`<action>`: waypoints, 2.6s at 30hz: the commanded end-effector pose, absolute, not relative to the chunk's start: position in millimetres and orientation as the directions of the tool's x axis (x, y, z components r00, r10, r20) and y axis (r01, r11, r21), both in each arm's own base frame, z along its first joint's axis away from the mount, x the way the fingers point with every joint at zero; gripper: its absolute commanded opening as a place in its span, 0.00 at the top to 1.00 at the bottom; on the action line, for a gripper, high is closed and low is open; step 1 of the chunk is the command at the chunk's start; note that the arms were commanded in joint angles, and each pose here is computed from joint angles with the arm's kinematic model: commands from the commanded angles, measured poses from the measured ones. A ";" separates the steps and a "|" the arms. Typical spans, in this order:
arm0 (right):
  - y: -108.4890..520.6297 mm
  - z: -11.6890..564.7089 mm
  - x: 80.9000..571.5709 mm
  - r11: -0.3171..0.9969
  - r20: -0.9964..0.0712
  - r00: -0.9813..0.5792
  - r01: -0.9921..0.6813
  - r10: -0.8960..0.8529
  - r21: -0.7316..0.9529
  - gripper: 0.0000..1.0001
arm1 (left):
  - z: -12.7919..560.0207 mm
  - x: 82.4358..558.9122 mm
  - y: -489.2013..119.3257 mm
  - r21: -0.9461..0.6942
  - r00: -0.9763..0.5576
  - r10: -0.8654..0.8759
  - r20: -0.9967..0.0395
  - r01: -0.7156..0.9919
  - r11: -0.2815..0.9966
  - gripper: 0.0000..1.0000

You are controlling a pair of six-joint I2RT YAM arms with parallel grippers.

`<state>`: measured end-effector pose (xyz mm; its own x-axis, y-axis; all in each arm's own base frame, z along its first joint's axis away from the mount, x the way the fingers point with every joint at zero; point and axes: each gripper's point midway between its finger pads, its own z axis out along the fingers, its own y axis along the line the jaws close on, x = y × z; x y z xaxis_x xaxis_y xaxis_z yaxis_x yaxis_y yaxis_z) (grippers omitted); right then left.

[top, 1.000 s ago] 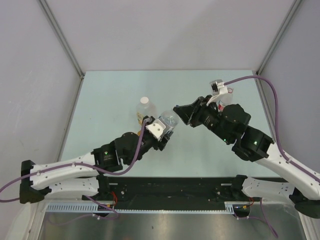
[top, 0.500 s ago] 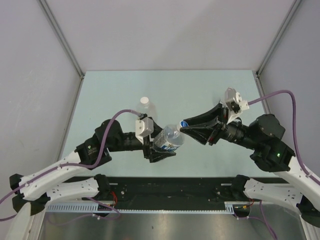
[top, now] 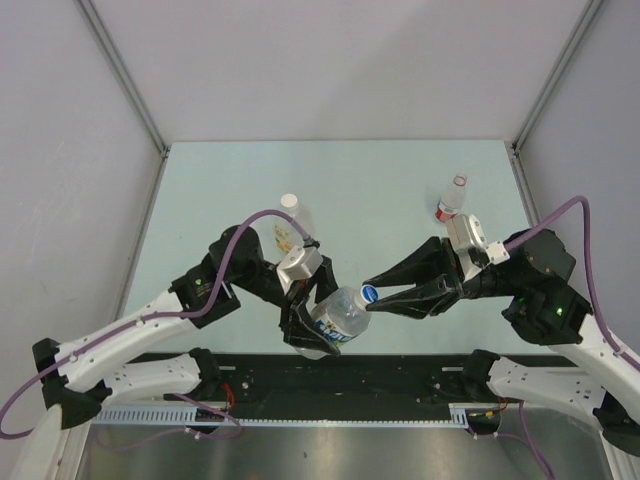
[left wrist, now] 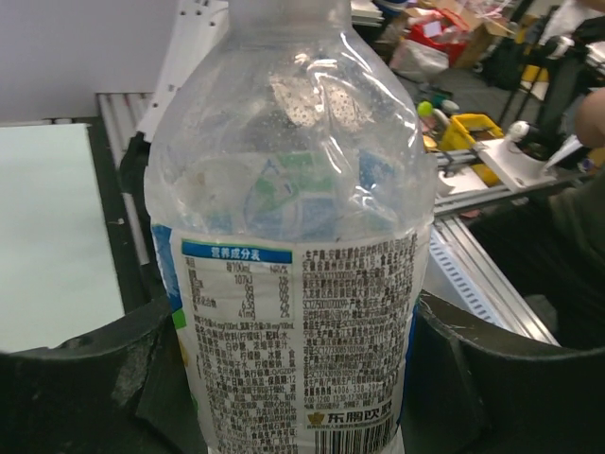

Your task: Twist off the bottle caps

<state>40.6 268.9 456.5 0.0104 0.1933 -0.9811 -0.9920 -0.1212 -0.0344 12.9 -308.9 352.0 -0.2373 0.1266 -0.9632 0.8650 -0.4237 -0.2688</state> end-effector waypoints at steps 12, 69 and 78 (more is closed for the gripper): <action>255.5 401.3 12.9 -0.334 -0.999 -0.036 -0.942 -0.002 0.034 1.00 | 391.9 0.1 -300.1 -0.118 -0.152 -0.010 -0.988 0.806 -0.580 1.00; 238.0 415.2 215.5 0.641 -0.787 -0.340 -0.457 0.515 0.617 0.34 | 328.8 192.1 -307.5 0.197 0.038 0.219 -0.975 0.602 0.774 1.00; 253.0 411.8 213.7 0.615 -0.786 -0.374 -0.490 0.492 0.618 0.46 | 326.1 190.3 -307.6 0.204 0.041 0.226 -0.973 0.605 0.770 1.00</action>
